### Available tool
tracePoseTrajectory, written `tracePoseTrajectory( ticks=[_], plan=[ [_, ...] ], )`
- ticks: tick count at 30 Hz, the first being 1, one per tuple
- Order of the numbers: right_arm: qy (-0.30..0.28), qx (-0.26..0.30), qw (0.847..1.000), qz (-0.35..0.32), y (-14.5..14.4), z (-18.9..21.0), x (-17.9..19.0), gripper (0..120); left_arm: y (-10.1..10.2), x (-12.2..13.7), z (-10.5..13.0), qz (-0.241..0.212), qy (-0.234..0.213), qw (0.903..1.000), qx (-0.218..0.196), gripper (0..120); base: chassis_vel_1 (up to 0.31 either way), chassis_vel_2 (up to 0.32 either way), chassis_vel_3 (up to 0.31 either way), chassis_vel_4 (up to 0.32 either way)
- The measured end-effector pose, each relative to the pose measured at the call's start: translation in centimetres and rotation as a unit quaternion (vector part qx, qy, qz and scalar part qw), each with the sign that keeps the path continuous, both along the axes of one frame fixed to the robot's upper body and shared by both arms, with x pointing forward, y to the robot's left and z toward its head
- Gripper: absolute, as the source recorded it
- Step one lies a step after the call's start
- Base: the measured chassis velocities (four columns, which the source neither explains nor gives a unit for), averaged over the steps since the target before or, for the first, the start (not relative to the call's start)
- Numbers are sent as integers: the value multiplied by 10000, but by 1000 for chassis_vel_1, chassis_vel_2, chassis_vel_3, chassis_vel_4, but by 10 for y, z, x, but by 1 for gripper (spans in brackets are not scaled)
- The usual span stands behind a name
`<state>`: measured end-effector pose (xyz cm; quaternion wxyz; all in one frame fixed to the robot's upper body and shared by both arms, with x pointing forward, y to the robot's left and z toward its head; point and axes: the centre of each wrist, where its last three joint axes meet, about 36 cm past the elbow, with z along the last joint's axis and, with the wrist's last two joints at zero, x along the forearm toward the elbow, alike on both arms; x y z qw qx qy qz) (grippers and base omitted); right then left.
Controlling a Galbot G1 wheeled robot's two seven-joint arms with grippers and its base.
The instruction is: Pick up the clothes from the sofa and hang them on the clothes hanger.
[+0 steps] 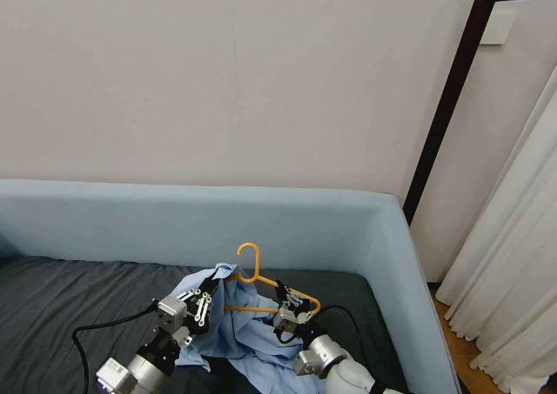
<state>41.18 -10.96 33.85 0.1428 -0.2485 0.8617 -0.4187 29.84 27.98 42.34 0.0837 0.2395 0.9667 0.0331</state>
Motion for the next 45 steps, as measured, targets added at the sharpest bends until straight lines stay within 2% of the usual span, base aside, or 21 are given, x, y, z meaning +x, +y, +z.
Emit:
tracePoseTrajectory(
  ticks=[3, 8, 20, 25, 28, 29, 31, 33, 34, 36, 38, 39, 40, 43, 44, 45],
  plan=[
    [-136, 516, 9985, 75, 6, 18, 10, 4, 1, -6, -12, -17, 65, 9999, 116, 0, 0, 0, 0, 0],
    [-354, 850, 9958, -3, 6, 30, 21, 4, 0, -12, -19, -2, 117, 9998, 147, 0, 0, 0, 0, 0],
    [-495, 1003, 9936, -130, 8, 29, 19, 4, -1, -13, -21, 155, 83, 9998, 96, 0, 0, 0, 0, 0],
    [-525, 1108, 9924, -90, 7, 30, 22, 4, -2, -17, -22, 156, -64, 9999, 25, 16, 0, 0, 0, 0],
    [-607, 1254, 9902, -54, 7, 34, 28, 4, 7, -21, -22, 118, -214, 9994, 263, 28, 0, 0, 0, 0],
    [-607, 1254, 9902, -54, 7, 34, 28, 4, 7, -21, -22, 118, -214, 9994, 263, 28, 0, 0, 0, 0],
    [-732, 1299, 9888, -75, 2, 37, 32, 4, 19, -20, -20, 66, -351, 9981, 509, 37, 0, 0, 0, 0],
    [-926, 1225, 9881, -99, -6, 37, 34, 4, 33, -15, -10, -63, -556, 9961, 675, 48, 0, 0, 0, 0],
    [-926, 1225, 9881, -99, -6, 37, 34, 4, 33, -15, -10, -63, -556, 9961, 675, 48, 0, 0, 0, 0],
    [-1125, 1075, 9878, -111, -15, 35, 36, 4, 43, -8, 6, -332, -733, 9944, 680, 58, 0, 0, 0, 0],
    [-1298, 912, 9873, -75, -22, 33, 41, 4, 57, 5, 33, -599, -965, 9907, 748, 66, 0, 0, 0, 0],
    [-1298, 912, 9873, -75, -22, 33, 41, 4, 57, 5, 33, -599, -965, 9907, 748, 66, 0, 0, 0, 0],
    [-1368, 836, 9871, -44, -24, 32, 43, 4, 66, 13, 49, -772, -1074, 9875, 852, 68, 0, 0, 0, 0],
    [-1493, 654, 9866, 92, -26, 28, 47, 4, 95, 46, 95, -1401, -1205, 9733, 1360, 84, 0, 0, 0, 0],
    [-1493, 654, 9866, 92, -26, 28, 47, 4, 95, 46, 95, -1401, -1205, 9733, 1360, 84, 0, 0, 0, 0],
    [-1510, 611, 9866, 131, -26, 26, 47, 4, 103, 56, 105, -1604, -1181, 9682, 1511, 88, 0, 0, 0, 0]
  ],
)
